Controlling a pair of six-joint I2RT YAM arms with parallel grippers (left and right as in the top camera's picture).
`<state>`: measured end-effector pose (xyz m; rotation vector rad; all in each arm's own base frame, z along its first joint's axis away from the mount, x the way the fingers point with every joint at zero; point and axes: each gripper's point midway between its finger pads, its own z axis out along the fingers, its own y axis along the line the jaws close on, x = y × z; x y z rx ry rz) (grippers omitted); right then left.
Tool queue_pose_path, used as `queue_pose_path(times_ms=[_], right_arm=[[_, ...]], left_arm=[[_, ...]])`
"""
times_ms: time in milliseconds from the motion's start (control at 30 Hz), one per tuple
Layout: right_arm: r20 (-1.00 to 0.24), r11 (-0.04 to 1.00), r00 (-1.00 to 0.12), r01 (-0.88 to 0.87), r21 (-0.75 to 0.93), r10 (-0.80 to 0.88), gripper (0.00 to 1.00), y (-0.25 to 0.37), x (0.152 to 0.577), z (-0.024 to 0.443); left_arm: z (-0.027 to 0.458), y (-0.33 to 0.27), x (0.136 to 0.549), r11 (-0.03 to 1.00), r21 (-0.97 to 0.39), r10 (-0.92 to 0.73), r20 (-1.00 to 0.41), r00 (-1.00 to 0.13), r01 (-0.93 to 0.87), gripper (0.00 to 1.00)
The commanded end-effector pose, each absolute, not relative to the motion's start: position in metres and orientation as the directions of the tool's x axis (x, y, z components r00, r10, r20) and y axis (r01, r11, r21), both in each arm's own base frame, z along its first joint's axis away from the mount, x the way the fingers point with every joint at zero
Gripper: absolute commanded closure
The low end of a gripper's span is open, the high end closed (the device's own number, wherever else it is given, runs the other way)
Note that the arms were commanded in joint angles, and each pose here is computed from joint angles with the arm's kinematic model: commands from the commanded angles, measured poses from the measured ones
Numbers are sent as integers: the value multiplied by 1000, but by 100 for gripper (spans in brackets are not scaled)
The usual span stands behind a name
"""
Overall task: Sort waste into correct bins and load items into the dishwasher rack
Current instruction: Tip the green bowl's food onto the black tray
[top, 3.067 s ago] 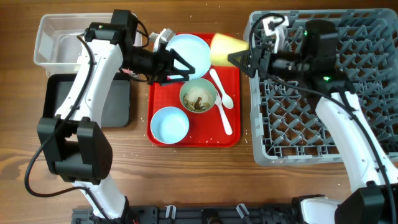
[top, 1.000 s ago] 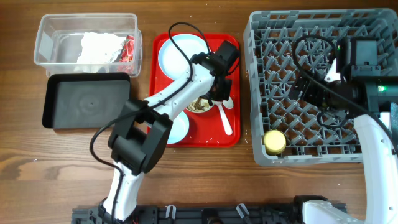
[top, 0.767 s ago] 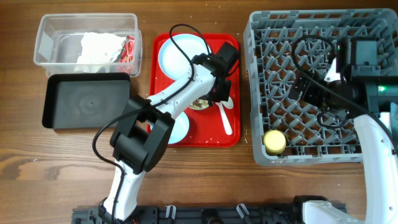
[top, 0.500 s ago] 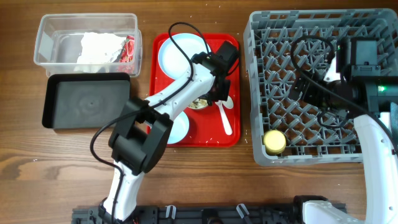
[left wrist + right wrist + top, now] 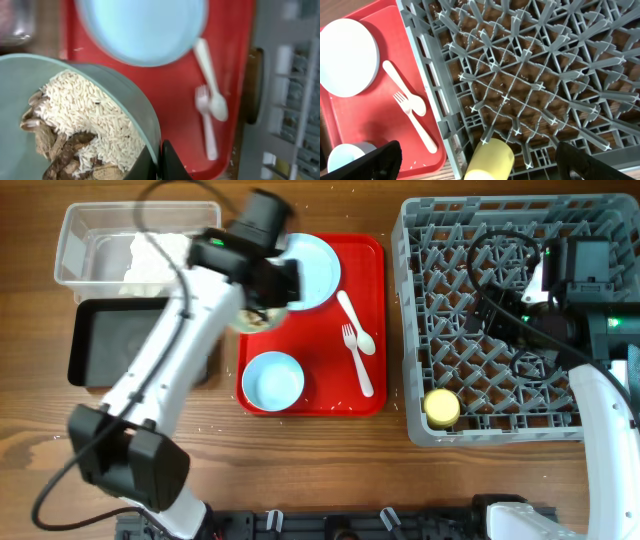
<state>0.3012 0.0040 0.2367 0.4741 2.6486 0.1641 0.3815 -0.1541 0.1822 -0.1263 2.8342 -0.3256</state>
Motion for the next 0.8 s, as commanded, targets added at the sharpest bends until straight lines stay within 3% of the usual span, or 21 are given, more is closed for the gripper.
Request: queue_pose_path(times_ms=[0, 233, 400, 600, 767], right_arm=[[-435, 939, -832, 297, 176, 344, 0, 0, 306, 244], [-439, 939, -830, 296, 177, 345, 0, 0, 307, 245], [-441, 938, -828, 296, 179, 346, 0, 0, 308, 245], [-441, 938, -828, 296, 179, 346, 0, 0, 308, 245], [-441, 938, -828, 296, 178, 345, 0, 0, 308, 245]], left_arm=[[188, -99, 393, 937, -318, -224, -229, -947, -145, 96], [173, 8, 393, 789, -562, -392, -151, -907, -248, 96], [141, 53, 385, 562, -764, -544, -53, -837, -317, 96], [124, 73, 384, 300, -923, -615, 7, -789, -242, 96], [152, 79, 388, 89, -991, -617, 25, -787, -101, 96]])
